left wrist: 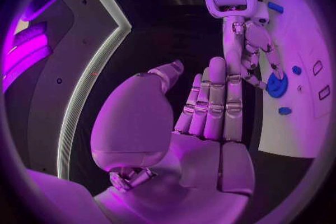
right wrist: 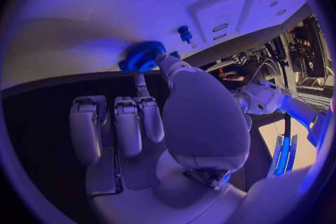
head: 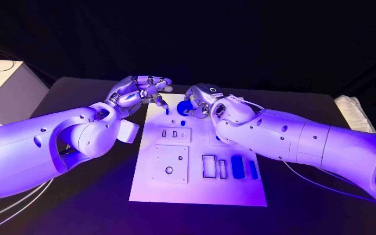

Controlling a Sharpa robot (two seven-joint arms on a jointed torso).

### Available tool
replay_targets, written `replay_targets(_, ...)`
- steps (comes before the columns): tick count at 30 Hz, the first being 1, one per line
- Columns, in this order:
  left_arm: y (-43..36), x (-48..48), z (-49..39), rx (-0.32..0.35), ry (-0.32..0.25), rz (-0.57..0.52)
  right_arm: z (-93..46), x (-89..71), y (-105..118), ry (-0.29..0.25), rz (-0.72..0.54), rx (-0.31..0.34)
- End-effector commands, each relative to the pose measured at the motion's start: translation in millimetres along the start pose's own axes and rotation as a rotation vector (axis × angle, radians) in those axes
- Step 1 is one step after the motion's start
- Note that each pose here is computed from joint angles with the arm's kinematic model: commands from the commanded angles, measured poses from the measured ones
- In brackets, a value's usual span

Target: Assemble the parts on the task board

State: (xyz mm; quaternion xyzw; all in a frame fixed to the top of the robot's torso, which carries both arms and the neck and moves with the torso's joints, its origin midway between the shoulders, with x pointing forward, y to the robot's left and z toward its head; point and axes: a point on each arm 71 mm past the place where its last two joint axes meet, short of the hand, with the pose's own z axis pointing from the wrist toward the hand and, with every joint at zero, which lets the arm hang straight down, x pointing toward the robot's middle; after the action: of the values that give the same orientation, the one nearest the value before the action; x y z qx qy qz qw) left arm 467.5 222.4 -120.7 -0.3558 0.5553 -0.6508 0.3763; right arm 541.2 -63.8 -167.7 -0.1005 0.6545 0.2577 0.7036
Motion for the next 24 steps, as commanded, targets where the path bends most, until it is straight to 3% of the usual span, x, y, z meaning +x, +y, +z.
replay_targets(1,-1.1,2.4,0.2,0.007,0.021,-0.003,-0.2,3.3,-1.6,0.045,0.017,0.001)
replay_targets(6,-1.1,2.0,0.0,0.007,0.020,-0.002,-1.5,6.7,-4.2,0.096,0.036,0.006)
replay_targets(15,-1.1,1.4,-0.2,0.006,0.017,-0.001,-5.0,7.8,-11.9,0.126,0.045,0.020)
replay_targets(20,-1.1,1.1,-0.4,0.005,0.017,-0.001,-8.4,5.6,-17.7,0.107,0.048,0.030)
replay_targets(24,-1.2,0.6,-0.7,0.005,0.015,-0.001,-13.5,0.5,-21.8,0.052,0.054,0.023)
